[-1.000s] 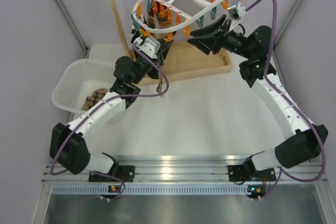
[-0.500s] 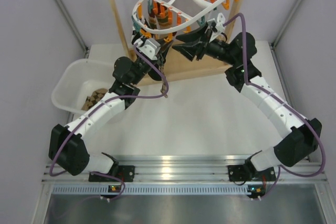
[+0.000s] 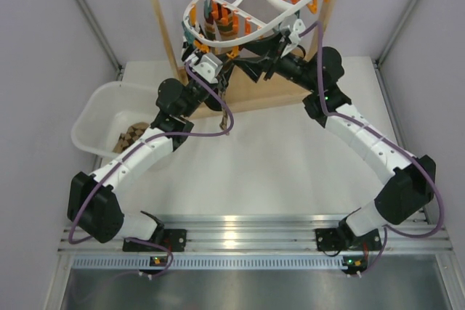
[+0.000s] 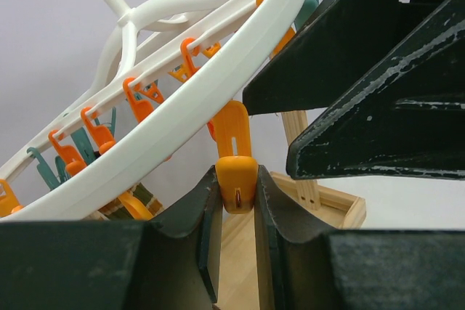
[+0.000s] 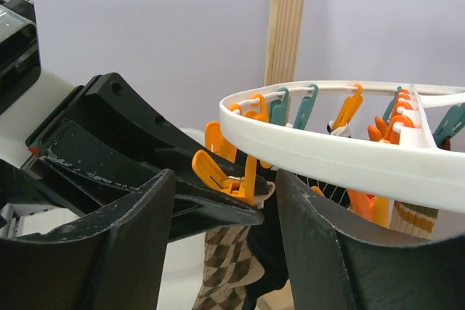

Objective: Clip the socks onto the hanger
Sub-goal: Open the clamp at the hanger.

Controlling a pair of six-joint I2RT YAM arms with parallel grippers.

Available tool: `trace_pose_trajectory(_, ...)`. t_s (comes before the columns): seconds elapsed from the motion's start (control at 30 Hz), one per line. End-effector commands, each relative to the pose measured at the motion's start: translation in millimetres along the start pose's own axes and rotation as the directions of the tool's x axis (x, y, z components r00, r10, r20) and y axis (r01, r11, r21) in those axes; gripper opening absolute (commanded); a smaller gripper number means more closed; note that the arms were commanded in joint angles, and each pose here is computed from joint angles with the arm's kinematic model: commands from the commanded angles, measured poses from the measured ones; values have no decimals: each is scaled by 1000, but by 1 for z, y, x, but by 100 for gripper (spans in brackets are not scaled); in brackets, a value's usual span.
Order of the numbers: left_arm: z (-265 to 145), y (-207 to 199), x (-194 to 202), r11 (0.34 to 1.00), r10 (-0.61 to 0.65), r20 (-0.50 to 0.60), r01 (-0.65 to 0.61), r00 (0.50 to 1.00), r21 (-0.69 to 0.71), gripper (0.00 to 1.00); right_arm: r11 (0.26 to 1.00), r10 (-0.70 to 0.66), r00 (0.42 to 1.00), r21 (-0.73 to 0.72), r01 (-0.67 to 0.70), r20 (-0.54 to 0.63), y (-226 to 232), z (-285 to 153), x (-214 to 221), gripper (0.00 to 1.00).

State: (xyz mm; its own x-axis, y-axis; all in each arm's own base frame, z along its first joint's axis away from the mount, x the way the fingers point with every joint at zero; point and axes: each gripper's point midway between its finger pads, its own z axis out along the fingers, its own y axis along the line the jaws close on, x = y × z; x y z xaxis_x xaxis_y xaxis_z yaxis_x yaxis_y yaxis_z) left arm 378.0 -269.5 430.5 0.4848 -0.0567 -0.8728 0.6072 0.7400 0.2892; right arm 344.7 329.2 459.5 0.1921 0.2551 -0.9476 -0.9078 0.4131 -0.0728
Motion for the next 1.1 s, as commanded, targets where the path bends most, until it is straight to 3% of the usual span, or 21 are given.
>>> trace_pose_trajectory(0.0,1,-11,-38,997,31,101,-38,994,66,0,999,-35,997,-2,36,67,7,10,-16,58)
trace_pose_trajectory(0.1,1,-12,-37,997,29,99,-36,995,71,0,999,-37,997,7,36,67,7,13,-16,62)
trace_pose_trajectory(0.37,1,-12,-34,996,41,91,-48,995,77,0,999,-46,997,-2,46,60,10,21,-12,63)
trace_pose_trajectory(0.7,2,-11,-31,995,58,85,-64,995,71,0,998,-56,998,21,55,43,6,30,-7,56)
trace_pose_trajectory(0.9,2,-10,-31,996,58,83,-63,995,69,0,997,-60,997,54,58,41,0,30,-9,35)
trace_pose_trajectory(1.0,1,-11,-30,996,54,76,-59,996,69,7,997,-51,998,52,49,43,1,32,-11,21)
trace_pose_trajectory(1.07,-2,-12,-30,995,55,68,-60,996,74,17,998,-42,998,56,39,45,0,32,-13,10)
